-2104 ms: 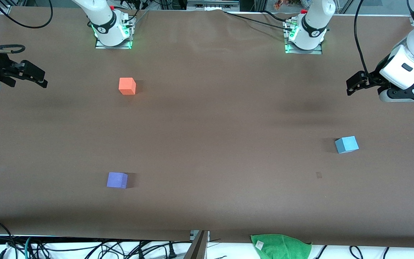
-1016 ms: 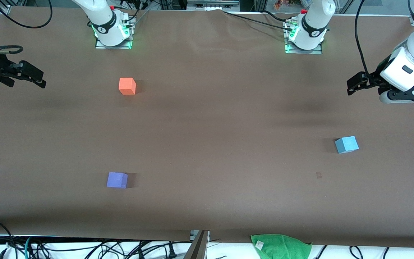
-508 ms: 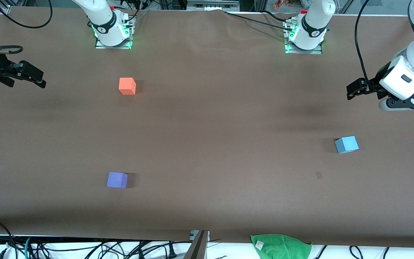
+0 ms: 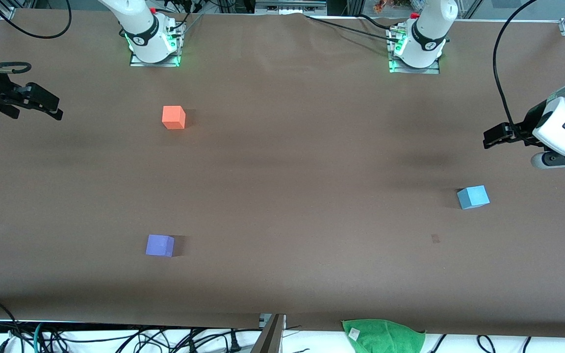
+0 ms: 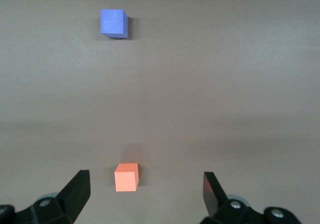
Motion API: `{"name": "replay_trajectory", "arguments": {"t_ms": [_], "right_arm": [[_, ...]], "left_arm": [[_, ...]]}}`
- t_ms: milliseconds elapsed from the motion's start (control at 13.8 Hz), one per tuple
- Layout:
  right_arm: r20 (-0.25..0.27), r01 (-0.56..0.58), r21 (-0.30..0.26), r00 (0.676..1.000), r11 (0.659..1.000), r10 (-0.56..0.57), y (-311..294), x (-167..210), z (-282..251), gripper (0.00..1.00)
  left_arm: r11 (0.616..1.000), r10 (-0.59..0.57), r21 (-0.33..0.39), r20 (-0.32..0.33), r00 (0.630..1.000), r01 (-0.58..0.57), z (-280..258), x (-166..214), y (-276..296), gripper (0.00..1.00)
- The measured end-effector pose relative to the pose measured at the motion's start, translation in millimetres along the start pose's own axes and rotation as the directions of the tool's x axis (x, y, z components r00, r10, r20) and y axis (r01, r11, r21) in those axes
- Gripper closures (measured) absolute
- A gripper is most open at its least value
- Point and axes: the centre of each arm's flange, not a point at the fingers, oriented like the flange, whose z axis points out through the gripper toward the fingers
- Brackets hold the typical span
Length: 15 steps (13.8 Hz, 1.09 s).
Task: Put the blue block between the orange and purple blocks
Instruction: 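Lower the left gripper onto the light blue cube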
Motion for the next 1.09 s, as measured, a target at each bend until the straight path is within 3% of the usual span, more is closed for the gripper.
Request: {"name": "replay_trajectory", "arguments": {"t_ms": [435,653,943,1088], "right_arm": [[0.000,0.000,0.000,1.000,1.000,0.000,0.0,0.0,0.0,0.00],[0.000,0.000,0.000,1.000,1.000,0.000,0.1,0.0,0.0,0.00],[0.000,0.000,0.000,1.000,1.000,0.000,0.1,0.0,0.1,0.00],[0.000,0.000,0.000,1.000,1.000,0.000,0.2,0.0,0.1,0.00]], "left_arm": [[1.000,-0.006,0.001,0.013,1.000,0.006,2.6,0.0,-3.5,0.00],[0.999,-0.038,-0.001,0.028,0.999,0.038,28.5,10.3,-21.7,0.00],[0.997,-0.074,-0.020,-0.053,0.996,0.073,119.5,45.4,-41.1,0.00],[0.995,-0.094,-0.035,-0.136,0.986,0.090,171.0,56.1,-51.8,0.00]]}}
